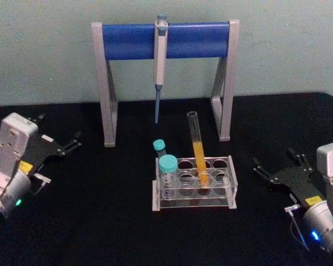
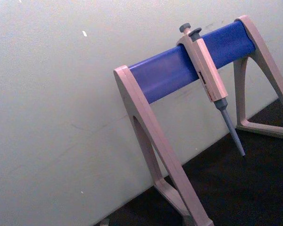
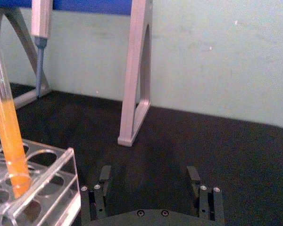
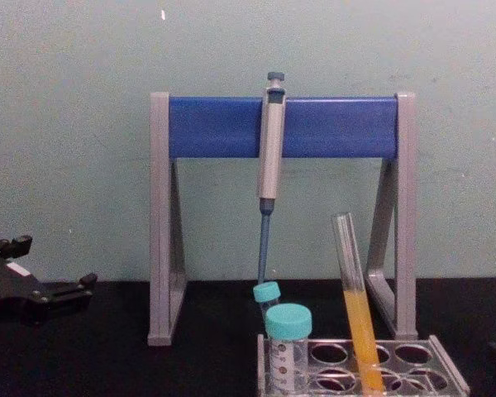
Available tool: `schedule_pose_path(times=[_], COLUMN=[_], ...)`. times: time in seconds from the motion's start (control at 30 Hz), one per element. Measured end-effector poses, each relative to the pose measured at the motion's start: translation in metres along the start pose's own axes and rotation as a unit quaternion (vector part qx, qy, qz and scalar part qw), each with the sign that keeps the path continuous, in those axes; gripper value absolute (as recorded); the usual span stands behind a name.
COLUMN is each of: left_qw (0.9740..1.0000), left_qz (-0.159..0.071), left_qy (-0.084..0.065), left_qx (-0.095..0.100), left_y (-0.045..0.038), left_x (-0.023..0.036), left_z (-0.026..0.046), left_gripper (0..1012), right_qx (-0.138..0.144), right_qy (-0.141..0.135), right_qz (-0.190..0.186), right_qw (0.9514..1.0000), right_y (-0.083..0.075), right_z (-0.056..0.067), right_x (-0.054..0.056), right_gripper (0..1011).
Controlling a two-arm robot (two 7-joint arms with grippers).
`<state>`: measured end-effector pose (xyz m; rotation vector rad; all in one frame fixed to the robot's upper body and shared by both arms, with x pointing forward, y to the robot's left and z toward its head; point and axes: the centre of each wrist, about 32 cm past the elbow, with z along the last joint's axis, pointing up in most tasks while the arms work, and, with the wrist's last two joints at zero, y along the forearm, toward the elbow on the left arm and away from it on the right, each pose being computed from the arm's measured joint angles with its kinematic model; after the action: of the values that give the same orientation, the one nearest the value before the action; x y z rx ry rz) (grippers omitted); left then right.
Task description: Pick up the test tube from the test tube rack, shake it, then place it back into the test tube rack.
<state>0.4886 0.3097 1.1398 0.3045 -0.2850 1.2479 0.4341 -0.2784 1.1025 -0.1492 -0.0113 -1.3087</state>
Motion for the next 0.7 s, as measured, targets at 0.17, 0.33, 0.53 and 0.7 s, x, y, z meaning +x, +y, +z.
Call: schedule_pose_path(times=[0.17, 0.33, 0.53, 0.7], left_qw=[1.0000, 1.0000, 1.0000, 1.0000], left_qz=[0.000, 0.000, 0.000, 0.000], left_qy=[0.000, 0.000, 0.000, 0.000], left_qx=[0.000, 0.000, 0.000, 0.000], left_y=[0.0000, 0.0000, 0.0000, 0.0000], left_x=[0.0000, 0.0000, 0.0000, 0.0000], left_z=[0.0000, 0.0000, 0.0000, 0.0000], left_gripper=[1001, 1001, 1001, 1001], right_qx=[-0.014, -0.019, -0.022, -0.022], right_qy=[0.001, 0.000, -0.001, -0.001], right_qz=[0.004, 0.011, 0.017, 0.016], right_qw=[0.9999, 0.9998, 0.9996, 0.9996], right_y=[0.002, 0.004, 0.005, 0.005], right_z=[-0.007, -0.010, -0.012, -0.012], right_x=[-0.003, -0.004, -0.004, -0.004], right_gripper=[1000, 1000, 1000, 1000])
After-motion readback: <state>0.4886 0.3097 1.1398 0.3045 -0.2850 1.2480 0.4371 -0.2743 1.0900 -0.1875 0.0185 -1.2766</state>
